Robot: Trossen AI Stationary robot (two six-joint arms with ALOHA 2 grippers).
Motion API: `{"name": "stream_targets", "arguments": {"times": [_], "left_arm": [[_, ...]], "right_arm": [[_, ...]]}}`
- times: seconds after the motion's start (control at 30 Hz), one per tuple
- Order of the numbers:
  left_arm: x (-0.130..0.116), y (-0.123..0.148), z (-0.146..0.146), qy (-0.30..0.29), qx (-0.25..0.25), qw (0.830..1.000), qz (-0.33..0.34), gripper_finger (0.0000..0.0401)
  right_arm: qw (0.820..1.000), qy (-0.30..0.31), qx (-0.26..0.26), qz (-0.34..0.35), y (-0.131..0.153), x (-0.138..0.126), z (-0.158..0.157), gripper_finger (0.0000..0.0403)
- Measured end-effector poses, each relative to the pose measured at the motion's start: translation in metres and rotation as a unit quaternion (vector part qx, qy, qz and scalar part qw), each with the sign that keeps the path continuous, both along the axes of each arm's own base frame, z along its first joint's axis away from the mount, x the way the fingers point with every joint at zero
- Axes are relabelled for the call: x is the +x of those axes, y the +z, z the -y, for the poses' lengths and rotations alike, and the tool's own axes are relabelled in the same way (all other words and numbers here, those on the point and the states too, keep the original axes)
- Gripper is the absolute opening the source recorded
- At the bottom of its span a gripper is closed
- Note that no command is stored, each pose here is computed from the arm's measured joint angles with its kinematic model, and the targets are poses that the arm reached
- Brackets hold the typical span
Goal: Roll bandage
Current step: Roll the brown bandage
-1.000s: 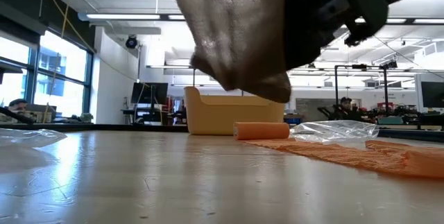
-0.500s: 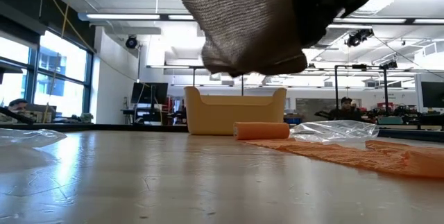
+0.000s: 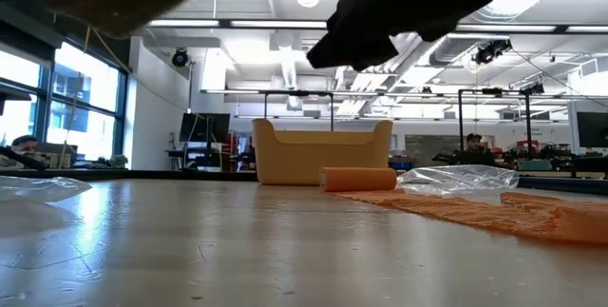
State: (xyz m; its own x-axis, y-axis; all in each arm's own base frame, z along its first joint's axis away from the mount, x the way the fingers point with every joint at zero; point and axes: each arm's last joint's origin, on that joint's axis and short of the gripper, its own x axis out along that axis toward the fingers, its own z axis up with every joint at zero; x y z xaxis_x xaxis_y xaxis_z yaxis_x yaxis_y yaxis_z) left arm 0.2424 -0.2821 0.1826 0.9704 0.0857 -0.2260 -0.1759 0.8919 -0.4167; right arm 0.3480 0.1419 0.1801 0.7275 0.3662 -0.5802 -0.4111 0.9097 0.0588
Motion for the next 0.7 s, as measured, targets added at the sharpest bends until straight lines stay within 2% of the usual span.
{"name": "stream_targets", "arguments": {"times": [0.17, 0.27, 0.37, 0.5, 0.6, 0.7], "left_arm": [[-0.001, -0.006, -0.004, 0.032, -0.019, 0.999, -0.013, 0.0], [0.001, -0.013, -0.013, 0.076, -0.025, 0.997, -0.022, 0.0], [0.006, -0.023, -0.027, 0.115, -0.029, 0.992, -0.051, 0.0], [0.01, -0.046, -0.046, 0.164, -0.037, 0.983, -0.079, 0.0], [0.007, -0.067, -0.059, 0.192, -0.053, 0.976, -0.087, 0.0], [-0.002, -0.083, -0.07, 0.211, -0.059, 0.971, -0.094, 0.0]], "right_arm": [[0.997, -0.049, -0.045, -0.033, -0.002, -0.006, 0.007, 0.0177], [0.995, -0.039, -0.064, -0.06, -0.008, -0.016, -0.001, 0.0177], [0.995, -0.024, -0.058, -0.081, -0.024, -0.033, -0.012, 0.0177], [0.995, -0.037, -0.02, -0.088, -0.041, -0.05, -0.021, 0.0177], [0.997, -0.034, 0.005, -0.063, -0.042, -0.053, -0.029, 0.0177], [0.999, -0.031, -0.004, -0.035, -0.039, -0.049, -0.036, 0.0176]]}}
